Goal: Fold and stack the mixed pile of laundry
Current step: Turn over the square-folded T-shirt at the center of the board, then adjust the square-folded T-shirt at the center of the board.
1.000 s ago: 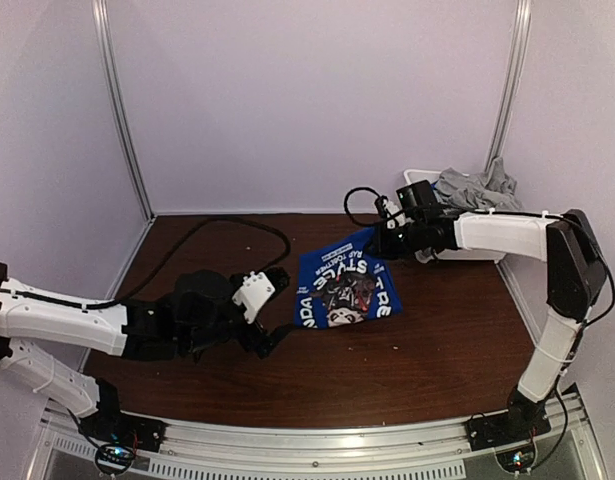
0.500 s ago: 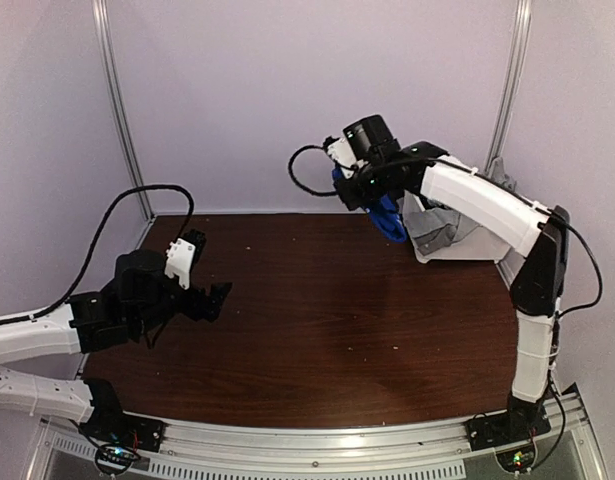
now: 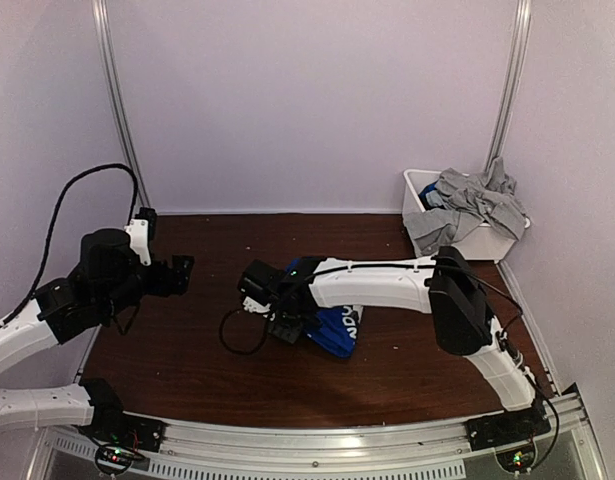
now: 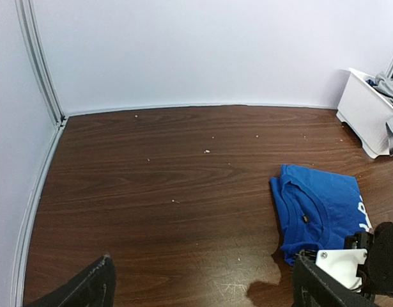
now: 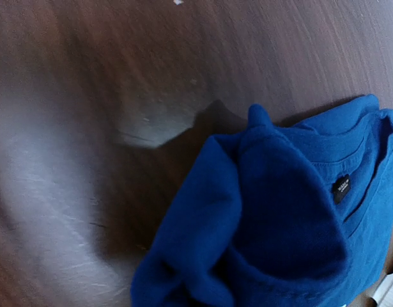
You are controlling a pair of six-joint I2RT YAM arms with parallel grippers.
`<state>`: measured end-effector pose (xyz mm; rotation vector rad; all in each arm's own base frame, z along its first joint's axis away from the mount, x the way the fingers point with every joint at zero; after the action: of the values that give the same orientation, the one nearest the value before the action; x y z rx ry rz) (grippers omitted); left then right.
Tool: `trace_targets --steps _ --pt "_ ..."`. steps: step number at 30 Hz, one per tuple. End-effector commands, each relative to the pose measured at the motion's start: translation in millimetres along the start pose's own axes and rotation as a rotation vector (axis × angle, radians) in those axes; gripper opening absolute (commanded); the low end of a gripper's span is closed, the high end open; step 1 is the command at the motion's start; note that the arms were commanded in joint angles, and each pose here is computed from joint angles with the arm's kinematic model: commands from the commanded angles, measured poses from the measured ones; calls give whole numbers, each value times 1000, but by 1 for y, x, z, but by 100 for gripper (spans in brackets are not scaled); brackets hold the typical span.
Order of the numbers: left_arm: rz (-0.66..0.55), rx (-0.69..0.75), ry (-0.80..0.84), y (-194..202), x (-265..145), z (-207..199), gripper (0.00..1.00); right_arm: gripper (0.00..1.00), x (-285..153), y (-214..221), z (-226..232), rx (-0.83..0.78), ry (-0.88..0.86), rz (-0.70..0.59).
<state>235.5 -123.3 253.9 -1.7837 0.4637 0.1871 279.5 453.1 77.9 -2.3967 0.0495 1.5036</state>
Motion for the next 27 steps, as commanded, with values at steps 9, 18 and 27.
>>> trace_targets --steps 9,18,27 --pt "109 -158 18 -4 8 -2 97 66 -140 -77 14 197 -601 -538" --pt "332 -90 281 56 25 -51 98 62 -108 11 -117 507 -531 -591" --pt "553 10 465 135 45 -124 97 53 -11 71 -116 592 -495 -374"
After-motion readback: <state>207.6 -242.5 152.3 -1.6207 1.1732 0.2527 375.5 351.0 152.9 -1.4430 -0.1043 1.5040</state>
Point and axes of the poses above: each gripper's point midway between its finger pads, its own x axis out along the fingers, its own z axis along the line the jaws close on, y = z × x, the point moved 4 cm from there along -x, back along the fingers, and after that the axes turned 10 degrees about -x, right-handed, at the moved point
